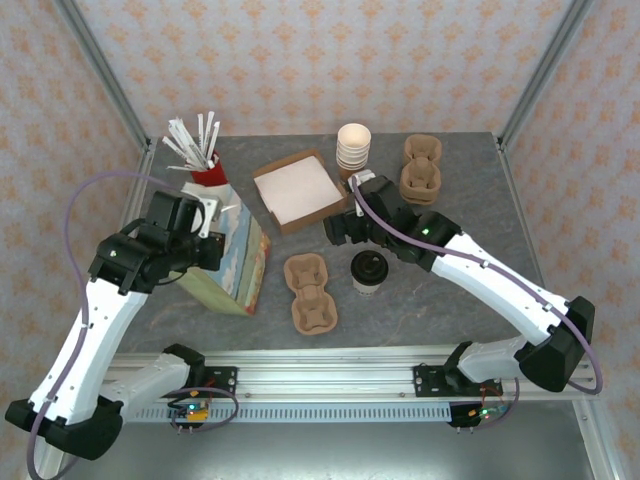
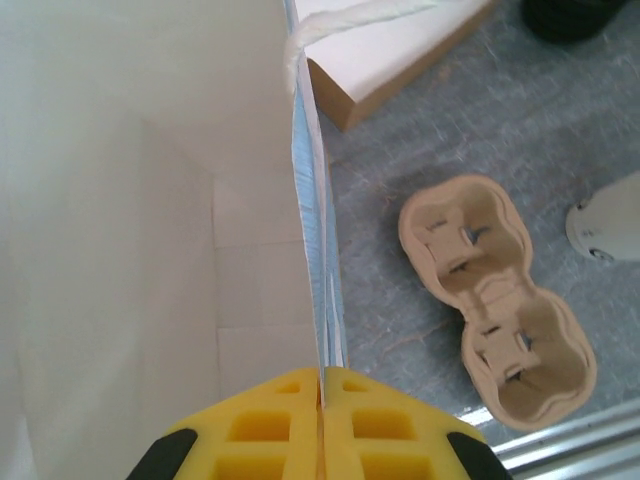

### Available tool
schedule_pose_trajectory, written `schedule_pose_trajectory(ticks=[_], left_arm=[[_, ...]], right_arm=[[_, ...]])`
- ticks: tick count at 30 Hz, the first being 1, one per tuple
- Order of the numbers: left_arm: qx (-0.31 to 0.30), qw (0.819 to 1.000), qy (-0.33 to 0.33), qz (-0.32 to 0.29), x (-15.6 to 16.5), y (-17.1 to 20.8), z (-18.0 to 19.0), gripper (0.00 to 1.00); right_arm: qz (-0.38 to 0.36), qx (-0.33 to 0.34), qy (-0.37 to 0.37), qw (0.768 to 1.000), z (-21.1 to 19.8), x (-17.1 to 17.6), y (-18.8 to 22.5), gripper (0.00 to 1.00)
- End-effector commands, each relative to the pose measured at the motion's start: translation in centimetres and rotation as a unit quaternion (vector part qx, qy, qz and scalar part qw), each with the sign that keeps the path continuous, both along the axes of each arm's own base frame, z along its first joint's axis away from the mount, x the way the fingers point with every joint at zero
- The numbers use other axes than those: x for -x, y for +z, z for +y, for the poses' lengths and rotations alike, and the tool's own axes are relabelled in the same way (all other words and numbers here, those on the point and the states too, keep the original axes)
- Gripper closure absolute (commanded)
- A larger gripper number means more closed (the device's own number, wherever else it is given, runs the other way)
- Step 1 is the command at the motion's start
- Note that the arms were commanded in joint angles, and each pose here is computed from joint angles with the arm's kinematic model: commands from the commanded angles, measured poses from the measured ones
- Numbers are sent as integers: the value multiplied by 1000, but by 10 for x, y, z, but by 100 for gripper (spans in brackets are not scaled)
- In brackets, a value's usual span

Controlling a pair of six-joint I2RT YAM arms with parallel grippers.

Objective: Pack the takeout coffee

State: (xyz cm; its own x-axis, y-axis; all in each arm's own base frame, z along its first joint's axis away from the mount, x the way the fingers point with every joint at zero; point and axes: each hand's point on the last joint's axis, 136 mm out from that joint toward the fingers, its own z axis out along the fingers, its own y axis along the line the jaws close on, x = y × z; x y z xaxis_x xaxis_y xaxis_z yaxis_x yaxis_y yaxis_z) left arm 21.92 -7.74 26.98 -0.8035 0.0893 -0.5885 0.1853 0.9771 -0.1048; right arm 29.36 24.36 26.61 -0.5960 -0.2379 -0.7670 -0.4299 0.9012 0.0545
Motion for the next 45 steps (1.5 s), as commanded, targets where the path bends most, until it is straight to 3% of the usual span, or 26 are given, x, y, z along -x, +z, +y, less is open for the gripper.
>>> schedule_pose_trajectory(ticks=[1,6,13,24,30,34,38,45], left_arm=[[-20,999,-37,-3,-5,-7,-13,100],[-38,993,-111,-10,-4,-9,-46,100],[-64,986,-151,-16,-15,-9,-68,100],[-76,987,-130,-49,-33,12,-69,100],[-89,987,-126,-38,-34,2,-65,100],[-85,988,-123,-30,-34,0,-67,81],[-56,992,-96,-53,-33,22,-65,60],[-2,992,-41,-117,-23,79,-68,50]], right_arm=[[-11,4,-24,1000,-11,-4,13,1],[-11,13,-38,999,-17,-9,14,1],[-6,2,-56,998,-25,-17,17,1],[0,-3,-61,998,-31,-10,15,0],[-3,1,-66,998,-37,-8,14,1],[2,2,-67,998,-36,-8,9,0],[1,1,-67,998,-37,-6,11,1],[-4,7,-79,997,-44,-12,16,1]])
